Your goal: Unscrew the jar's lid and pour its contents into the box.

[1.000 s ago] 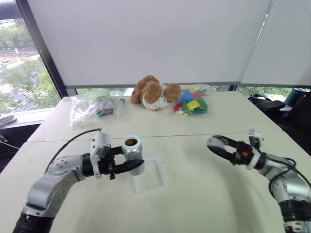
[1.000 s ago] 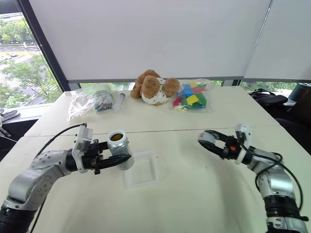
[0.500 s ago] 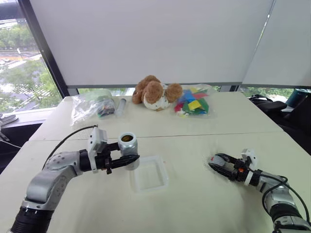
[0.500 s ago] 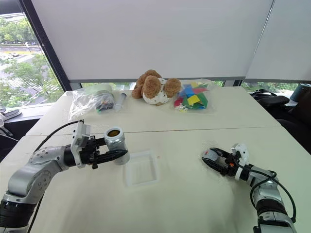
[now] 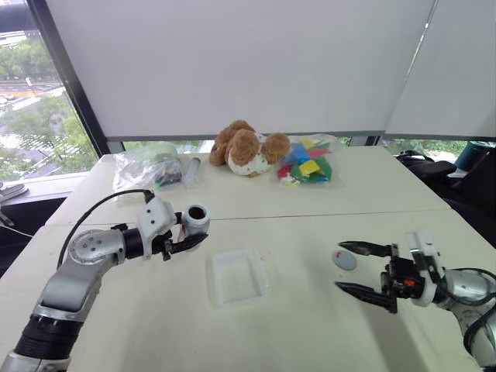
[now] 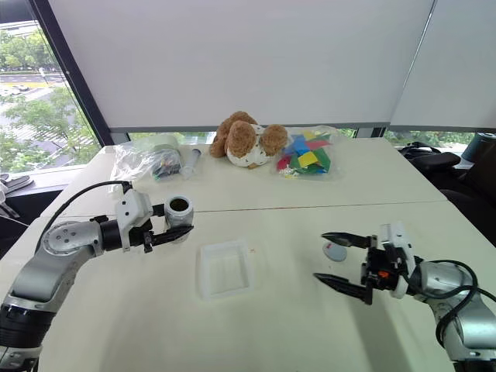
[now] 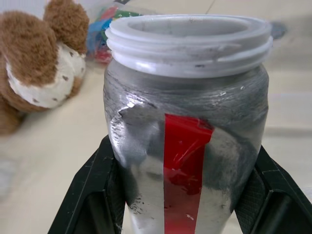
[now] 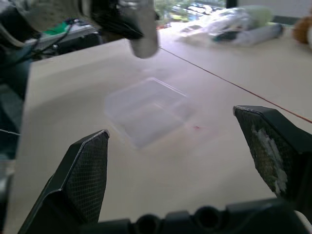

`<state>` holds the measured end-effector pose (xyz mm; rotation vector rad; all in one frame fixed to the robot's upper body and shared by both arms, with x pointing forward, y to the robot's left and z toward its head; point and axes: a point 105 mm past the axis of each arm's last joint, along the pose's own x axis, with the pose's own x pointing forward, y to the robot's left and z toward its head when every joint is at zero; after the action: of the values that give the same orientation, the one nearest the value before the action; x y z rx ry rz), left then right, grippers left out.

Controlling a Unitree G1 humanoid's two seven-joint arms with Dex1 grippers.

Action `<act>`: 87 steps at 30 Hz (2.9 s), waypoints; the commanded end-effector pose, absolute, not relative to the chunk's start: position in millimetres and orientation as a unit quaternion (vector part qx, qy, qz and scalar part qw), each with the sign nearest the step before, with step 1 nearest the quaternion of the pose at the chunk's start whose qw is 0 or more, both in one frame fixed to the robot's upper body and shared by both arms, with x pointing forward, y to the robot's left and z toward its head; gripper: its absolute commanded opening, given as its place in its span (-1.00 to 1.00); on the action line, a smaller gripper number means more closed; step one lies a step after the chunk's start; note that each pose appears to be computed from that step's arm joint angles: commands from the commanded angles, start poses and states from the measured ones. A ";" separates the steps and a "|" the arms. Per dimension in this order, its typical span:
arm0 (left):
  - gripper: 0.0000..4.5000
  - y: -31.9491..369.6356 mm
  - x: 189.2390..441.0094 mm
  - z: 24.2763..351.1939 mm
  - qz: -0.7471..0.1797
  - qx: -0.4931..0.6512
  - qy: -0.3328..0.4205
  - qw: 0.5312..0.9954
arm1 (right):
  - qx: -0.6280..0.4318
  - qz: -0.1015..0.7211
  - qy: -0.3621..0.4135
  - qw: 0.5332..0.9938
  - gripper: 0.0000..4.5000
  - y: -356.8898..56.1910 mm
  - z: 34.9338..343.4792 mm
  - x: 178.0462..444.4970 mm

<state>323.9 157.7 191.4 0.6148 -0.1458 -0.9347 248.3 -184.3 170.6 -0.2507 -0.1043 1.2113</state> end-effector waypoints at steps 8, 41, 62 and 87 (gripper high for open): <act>-0.05 140.6 344.9 195.2 -0.293 0.618 -0.235 0.691 | -0.119 0.574 -0.052 0.809 0.98 -169.6 168.2 246.3; -0.05 103.4 327.8 219.0 -0.045 0.714 -0.580 0.389 | -0.091 0.528 -0.044 0.843 0.98 -167.3 154.9 245.3; -0.05 305.9 308.3 187.0 0.002 0.060 -0.154 0.986 | -0.093 0.602 -0.212 0.765 0.98 -128.3 181.1 258.1; 0.99 347.7 287.1 107.7 0.075 -0.003 -0.090 0.993 | -0.100 0.614 -0.213 0.754 1.00 -123.8 184.5 270.1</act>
<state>292.1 343.1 93.0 -0.0307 -0.1251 0.1409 272.7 -117.9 172.1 -0.1905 -0.4234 1.3534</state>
